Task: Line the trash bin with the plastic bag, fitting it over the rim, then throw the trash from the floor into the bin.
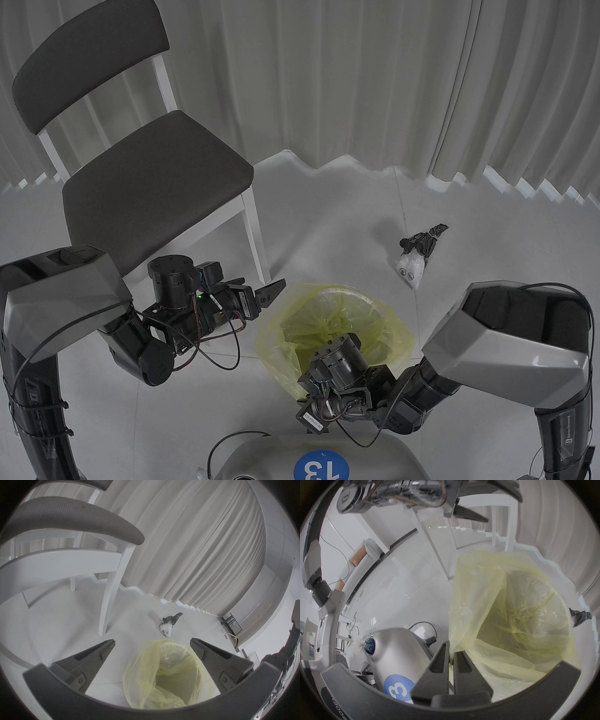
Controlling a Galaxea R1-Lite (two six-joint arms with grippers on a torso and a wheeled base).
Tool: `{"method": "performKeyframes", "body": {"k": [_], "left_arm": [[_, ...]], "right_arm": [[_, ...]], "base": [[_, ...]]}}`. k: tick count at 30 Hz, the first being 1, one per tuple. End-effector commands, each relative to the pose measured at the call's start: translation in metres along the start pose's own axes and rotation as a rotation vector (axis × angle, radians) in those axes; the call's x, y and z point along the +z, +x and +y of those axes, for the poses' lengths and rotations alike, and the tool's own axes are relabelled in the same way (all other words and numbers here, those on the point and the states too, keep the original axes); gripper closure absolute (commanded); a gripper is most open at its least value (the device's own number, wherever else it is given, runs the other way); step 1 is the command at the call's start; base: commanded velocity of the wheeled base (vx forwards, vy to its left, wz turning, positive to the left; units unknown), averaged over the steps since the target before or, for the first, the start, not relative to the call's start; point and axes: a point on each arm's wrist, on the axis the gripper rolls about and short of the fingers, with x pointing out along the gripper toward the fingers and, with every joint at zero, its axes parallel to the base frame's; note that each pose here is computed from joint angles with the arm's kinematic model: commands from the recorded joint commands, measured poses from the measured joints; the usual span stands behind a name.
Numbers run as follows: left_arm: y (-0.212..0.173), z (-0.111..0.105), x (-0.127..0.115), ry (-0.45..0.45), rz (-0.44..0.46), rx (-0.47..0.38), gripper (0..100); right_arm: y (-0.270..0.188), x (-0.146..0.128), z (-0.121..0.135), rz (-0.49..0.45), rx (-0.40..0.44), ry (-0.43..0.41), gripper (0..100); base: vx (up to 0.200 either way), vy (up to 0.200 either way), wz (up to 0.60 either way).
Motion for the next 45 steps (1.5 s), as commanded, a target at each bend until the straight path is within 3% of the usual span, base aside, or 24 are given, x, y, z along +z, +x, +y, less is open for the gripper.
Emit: {"method": "performKeyframes", "body": {"k": [1,7,8,18,33,45], "left_arm": [[0.002,0.000,-0.004,-0.002,0.010,0.000,0],[0.002,0.000,-0.005,-0.002,0.012,-0.003,0],[0.003,0.001,-0.006,-0.005,0.015,-0.002,0],[0.004,0.001,-0.010,-0.006,0.028,-0.001,0],[0.007,-0.007,-0.018,-0.006,0.052,-0.017,0],[0.007,-0.007,-0.018,-0.006,0.051,-0.018,0]], "right_arm": [[0.015,-0.009,0.002,0.031,0.005,-0.001,100],[0.029,-0.012,0.002,0.041,0.000,-0.003,100],[0.031,-0.013,0.002,0.042,-0.004,-0.004,0],[0.030,-0.011,0.015,0.038,0.000,-0.009,0],[-0.023,0.017,0.035,-0.049,-0.007,0.007,0],[-0.028,0.022,0.039,-0.066,-0.002,0.008,0]], "base": [[0.000,0.000,0.00],[0.000,0.000,0.00],[0.000,0.000,0.00],[0.000,0.000,0.00],[0.000,0.000,0.00],[0.000,0.000,0.00]]}}
